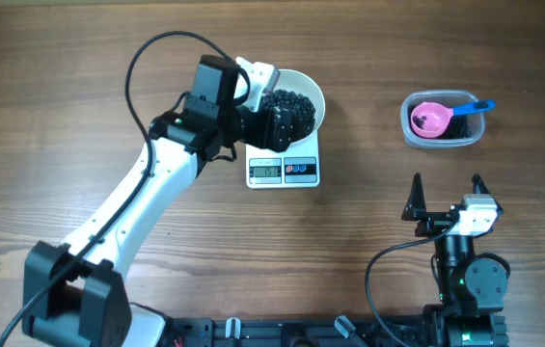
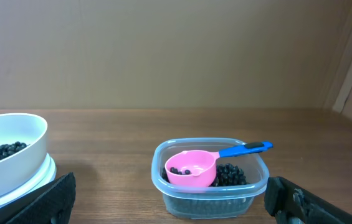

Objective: Scoop item into bowl and weigh 150g on scale

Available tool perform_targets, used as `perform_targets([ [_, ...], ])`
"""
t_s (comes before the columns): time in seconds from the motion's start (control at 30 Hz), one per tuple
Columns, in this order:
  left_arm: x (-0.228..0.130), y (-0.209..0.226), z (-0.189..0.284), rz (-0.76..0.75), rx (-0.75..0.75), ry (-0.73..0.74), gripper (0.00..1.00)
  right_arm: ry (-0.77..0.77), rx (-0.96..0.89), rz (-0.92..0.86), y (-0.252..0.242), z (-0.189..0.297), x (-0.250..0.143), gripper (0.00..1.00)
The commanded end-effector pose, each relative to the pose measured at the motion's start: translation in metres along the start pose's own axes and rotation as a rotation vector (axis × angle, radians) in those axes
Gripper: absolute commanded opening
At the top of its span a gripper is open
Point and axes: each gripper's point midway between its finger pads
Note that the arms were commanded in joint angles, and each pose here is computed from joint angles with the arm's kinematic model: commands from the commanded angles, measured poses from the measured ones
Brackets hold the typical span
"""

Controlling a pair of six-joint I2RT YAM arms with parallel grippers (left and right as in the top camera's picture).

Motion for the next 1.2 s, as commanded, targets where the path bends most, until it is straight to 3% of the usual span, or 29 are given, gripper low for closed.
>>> perform_targets([
  [0.0,0.027,0.026,0.037,-0.025,0.172,-0.131,1.00,-0.012,0.008,0.012,0.002,0.001,0.002,1.00],
  [0.07,0.043,0.027,0.049,-0.022,0.169,-0.197,1.00,-0.012,0.008,0.012,0.002,0.001,0.002,1.00],
  [0.17,0.052,0.024,0.054,0.120,0.142,-0.250,1.00,-0.012,0.008,0.012,0.002,0.001,0.002,1.00],
  [0.27,0.036,0.011,0.046,0.376,0.105,-0.203,1.00,-0.012,0.008,0.012,0.002,0.001,0.002,1.00],
  [0.33,0.014,-0.005,0.037,0.453,0.099,-0.123,1.00,-0.012,0.008,0.012,0.002,0.001,0.002,1.00],
  [0.57,-0.036,-0.012,0.017,0.440,0.131,0.013,1.00,-0.012,0.008,0.012,0.002,0.001,0.002,1.00],
  [0.7,-0.042,-0.003,0.013,0.434,0.163,0.007,1.00,-0.012,0.008,0.012,0.002,0.001,0.002,1.00],
  [0.83,-0.045,0.001,0.014,0.327,0.182,0.025,1.00,-0.012,0.008,0.012,0.002,0.001,0.002,1.00],
  [1.0,-0.025,0.016,0.032,0.308,0.279,-0.094,1.00,-0.012,0.008,0.012,0.002,0.001,0.002,1.00],
  [1.17,0.020,0.037,0.078,0.357,0.279,-0.299,1.00,-0.012,0.008,0.012,0.002,0.001,0.002,1.00],
])
Point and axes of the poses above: each gripper's point midway between its finger pads, its own z axis back along the fingers, its own y axis along the line the jaws close on, x = y × z, and after that the axes turned 5 degrees about z, right-handed
